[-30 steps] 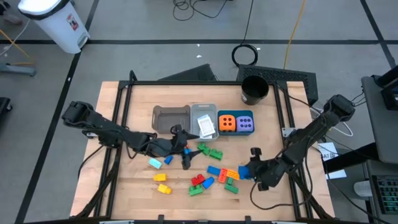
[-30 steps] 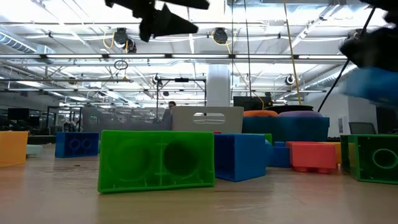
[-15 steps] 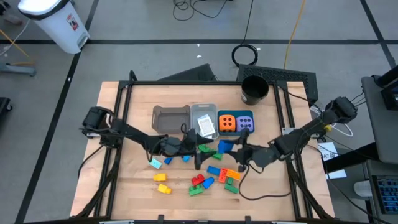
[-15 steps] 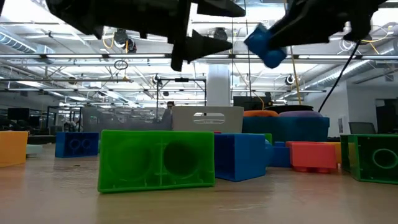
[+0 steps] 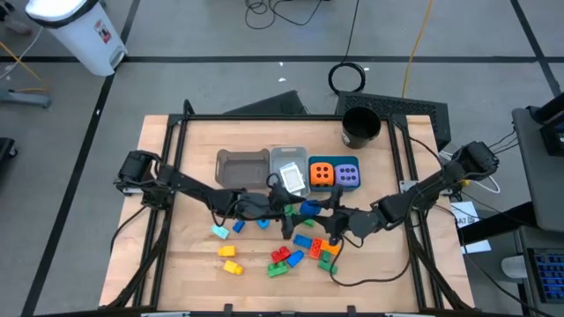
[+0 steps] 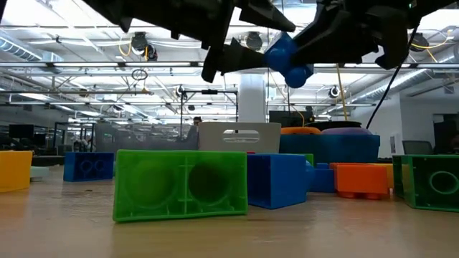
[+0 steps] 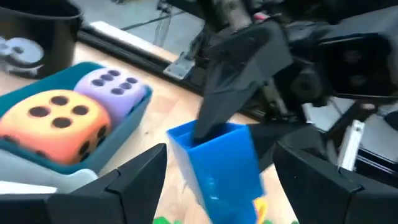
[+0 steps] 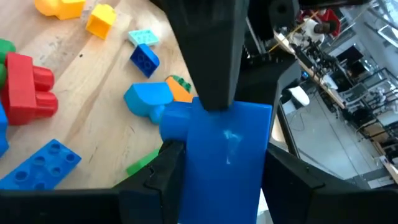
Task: Pick & Place Toys
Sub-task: Put the blue game piece into the black bin, then put the yellow game piece into the black bin
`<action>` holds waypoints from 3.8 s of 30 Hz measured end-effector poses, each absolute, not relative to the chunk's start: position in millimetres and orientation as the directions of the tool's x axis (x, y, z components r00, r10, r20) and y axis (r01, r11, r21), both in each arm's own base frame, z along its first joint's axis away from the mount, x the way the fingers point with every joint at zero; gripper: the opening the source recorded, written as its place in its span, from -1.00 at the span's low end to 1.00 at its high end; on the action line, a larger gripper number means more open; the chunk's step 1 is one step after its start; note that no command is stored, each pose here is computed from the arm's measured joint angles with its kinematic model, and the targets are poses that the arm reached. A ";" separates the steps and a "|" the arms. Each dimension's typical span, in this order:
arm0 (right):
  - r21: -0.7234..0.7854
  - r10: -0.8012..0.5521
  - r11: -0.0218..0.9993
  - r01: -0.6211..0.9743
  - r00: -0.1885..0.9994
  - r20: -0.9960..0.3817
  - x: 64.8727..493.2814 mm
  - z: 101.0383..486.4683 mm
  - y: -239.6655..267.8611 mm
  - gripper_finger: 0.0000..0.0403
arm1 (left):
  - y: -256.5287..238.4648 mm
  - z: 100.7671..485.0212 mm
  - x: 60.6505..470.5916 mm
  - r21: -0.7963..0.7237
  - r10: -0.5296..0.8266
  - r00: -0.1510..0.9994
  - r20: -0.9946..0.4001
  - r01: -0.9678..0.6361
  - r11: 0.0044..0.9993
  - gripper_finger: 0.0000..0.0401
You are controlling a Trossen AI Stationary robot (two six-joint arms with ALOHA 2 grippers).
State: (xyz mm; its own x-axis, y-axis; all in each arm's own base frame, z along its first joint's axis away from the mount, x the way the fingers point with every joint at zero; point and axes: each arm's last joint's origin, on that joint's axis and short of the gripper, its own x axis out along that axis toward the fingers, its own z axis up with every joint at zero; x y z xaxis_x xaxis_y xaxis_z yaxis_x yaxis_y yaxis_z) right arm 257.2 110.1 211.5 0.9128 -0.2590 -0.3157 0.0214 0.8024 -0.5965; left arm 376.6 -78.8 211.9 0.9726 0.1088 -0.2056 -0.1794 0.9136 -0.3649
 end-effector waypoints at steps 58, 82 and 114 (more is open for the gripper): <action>-0.332 -0.180 0.935 0.128 0.975 -0.131 196.2 273.3 134.3 0.01 | -65.0 246.5 330.2 -0.113 0.408 0.832 -0.375 -0.478 0.871 -0.32; -0.322 -0.204 0.935 0.150 0.969 -0.140 198.0 267.5 128.0 0.00 | 3.3 163.7 240.7 -0.318 0.550 0.697 -0.461 -0.708 0.631 -0.32; -0.317 -0.209 0.935 0.159 0.969 -0.132 198.5 265.0 126.4 0.00 | 8.8 162.7 240.5 -0.295 0.548 0.689 -0.474 -0.711 0.639 0.19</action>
